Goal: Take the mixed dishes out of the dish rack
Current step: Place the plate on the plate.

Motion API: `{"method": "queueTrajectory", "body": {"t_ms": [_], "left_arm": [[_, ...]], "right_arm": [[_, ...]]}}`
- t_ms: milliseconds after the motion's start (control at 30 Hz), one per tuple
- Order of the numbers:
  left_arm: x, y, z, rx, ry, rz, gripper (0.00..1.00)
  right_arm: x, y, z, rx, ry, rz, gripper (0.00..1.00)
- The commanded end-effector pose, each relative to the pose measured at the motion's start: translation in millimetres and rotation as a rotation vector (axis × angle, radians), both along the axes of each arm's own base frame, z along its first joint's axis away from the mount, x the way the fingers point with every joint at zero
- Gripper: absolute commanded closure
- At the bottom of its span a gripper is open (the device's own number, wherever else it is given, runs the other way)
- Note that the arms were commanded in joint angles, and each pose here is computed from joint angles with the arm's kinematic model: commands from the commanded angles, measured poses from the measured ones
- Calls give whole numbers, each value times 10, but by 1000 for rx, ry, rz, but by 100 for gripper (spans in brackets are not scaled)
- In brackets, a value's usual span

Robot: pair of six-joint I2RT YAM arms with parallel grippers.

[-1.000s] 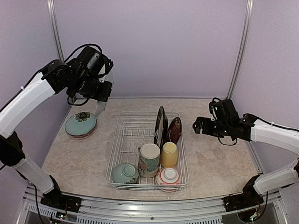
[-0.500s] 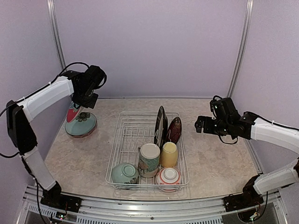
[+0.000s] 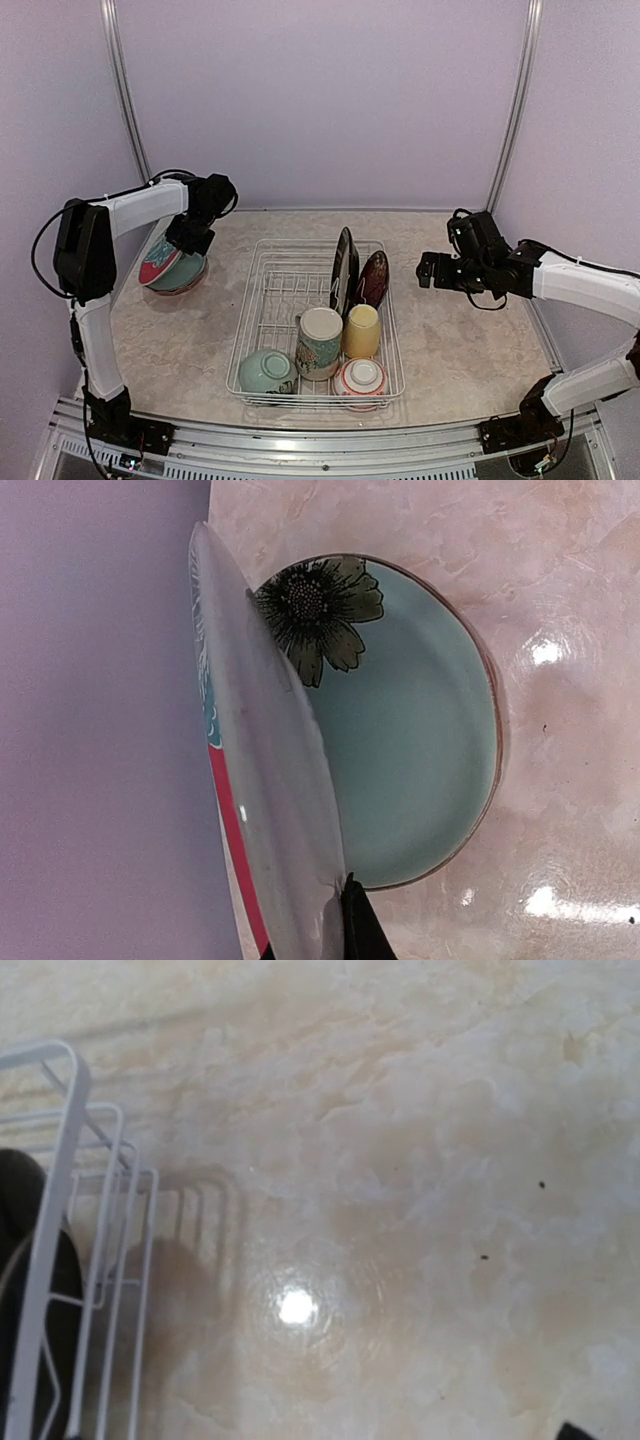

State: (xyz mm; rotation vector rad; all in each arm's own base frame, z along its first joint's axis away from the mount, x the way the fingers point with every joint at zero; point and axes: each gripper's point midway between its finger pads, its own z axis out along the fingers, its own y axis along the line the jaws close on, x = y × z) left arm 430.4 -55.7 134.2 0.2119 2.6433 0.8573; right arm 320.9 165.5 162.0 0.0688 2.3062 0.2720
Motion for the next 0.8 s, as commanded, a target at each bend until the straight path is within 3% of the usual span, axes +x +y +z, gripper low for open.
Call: {"method": "queueTrajectory", "body": {"t_ms": [0,367,533,767], "left_arm": [[80,162,165,96,-68,47,100],[135,243,3,133,-24,78,100],[123,200,-101,73,3,99,78],[87,157,-226,-23,44,119,71]], "right_arm": [[25,66,-35,-8,18,15,0],[34,116,-82,7,31,24,0],[43,128,-67,10,30,27,0],[40,130,-19,16,25,28,0]]}}
